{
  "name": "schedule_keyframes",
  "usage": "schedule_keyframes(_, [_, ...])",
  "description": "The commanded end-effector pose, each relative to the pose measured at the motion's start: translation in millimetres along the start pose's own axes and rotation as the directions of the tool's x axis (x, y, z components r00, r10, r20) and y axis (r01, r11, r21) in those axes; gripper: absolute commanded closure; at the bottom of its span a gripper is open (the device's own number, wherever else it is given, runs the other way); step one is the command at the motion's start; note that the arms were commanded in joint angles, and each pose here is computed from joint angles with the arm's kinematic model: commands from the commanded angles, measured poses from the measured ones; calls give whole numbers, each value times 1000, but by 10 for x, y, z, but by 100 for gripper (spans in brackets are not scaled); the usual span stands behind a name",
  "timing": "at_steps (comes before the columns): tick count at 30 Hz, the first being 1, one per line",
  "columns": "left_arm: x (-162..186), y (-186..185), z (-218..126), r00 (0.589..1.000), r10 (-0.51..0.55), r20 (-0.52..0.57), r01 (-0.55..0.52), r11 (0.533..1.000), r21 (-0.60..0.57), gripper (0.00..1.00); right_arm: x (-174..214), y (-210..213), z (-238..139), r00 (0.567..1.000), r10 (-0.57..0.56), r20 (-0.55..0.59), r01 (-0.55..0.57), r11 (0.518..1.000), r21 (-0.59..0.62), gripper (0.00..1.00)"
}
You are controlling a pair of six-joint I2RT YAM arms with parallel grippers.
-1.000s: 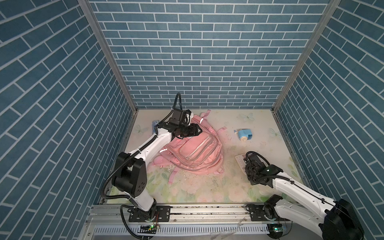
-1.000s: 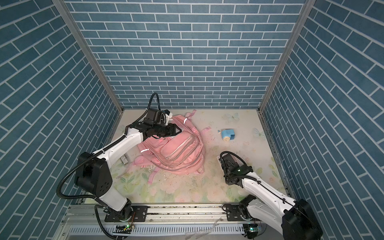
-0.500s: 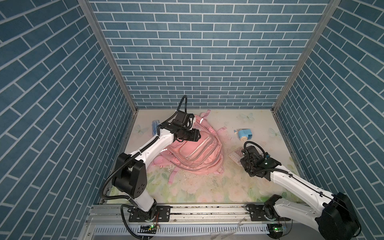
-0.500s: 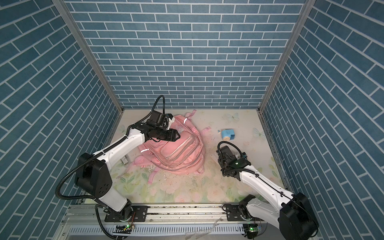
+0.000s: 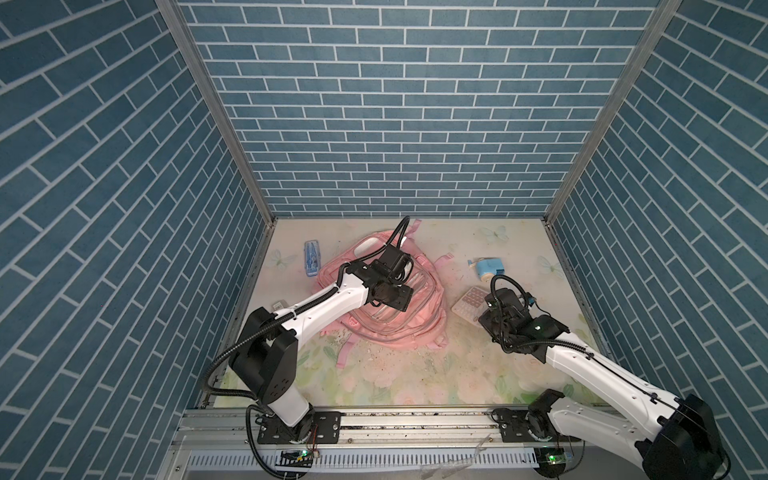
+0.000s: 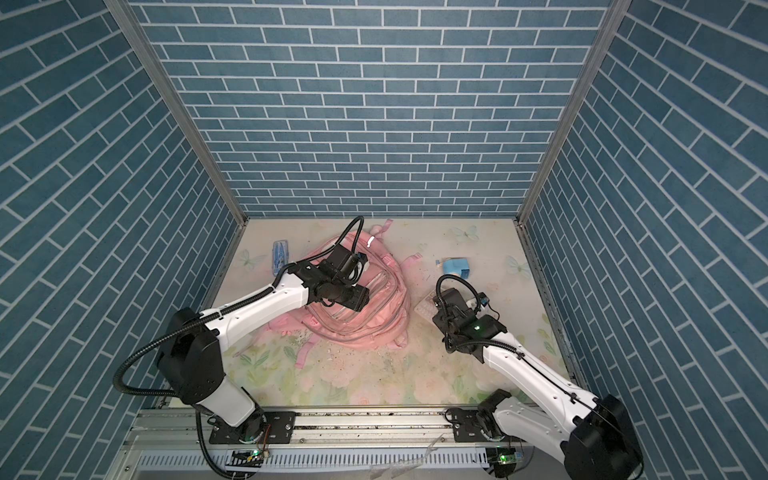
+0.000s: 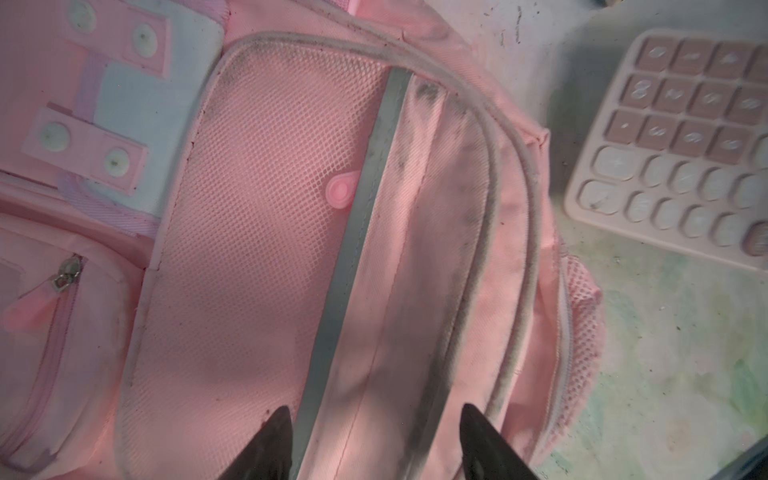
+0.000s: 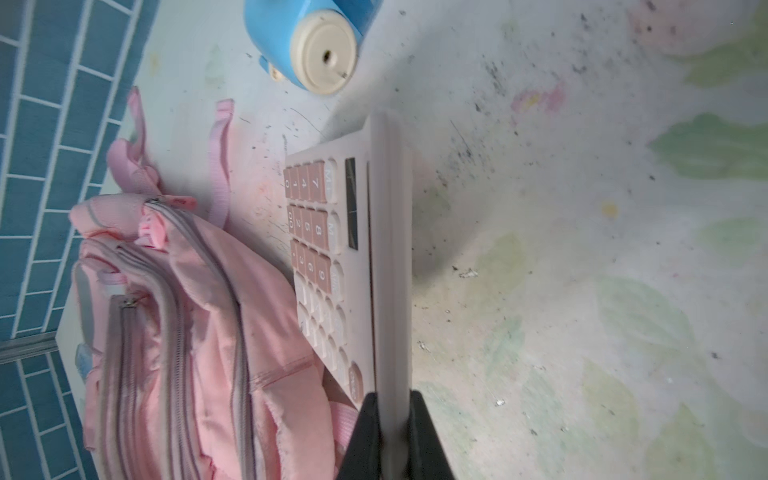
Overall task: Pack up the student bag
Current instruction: 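Carry the calculator with right gripper and lower it into the open compartment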
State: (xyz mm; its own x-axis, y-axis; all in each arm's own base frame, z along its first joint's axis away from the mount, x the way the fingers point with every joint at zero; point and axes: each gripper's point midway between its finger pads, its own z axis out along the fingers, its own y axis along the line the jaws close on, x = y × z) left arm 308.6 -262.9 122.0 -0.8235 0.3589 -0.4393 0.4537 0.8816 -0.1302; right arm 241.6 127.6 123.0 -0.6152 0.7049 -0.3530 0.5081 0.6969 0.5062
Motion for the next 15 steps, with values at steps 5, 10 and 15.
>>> schedule_keyframes(5, [149,10,233,999,-16,-48,11,994,-107,34,-133,223,-147,994,-92,61,97,991,-92,100])
schedule_keyframes(10, [224,119,327,996,-43,-82,27,982,-186,34,-156,267,-150,990,-114,81,123,985,-119,100])
schedule_keyframes(15, [222,166,357,995,-70,-72,54,976,-213,36,-176,403,-167,985,-150,89,162,975,-150,100])
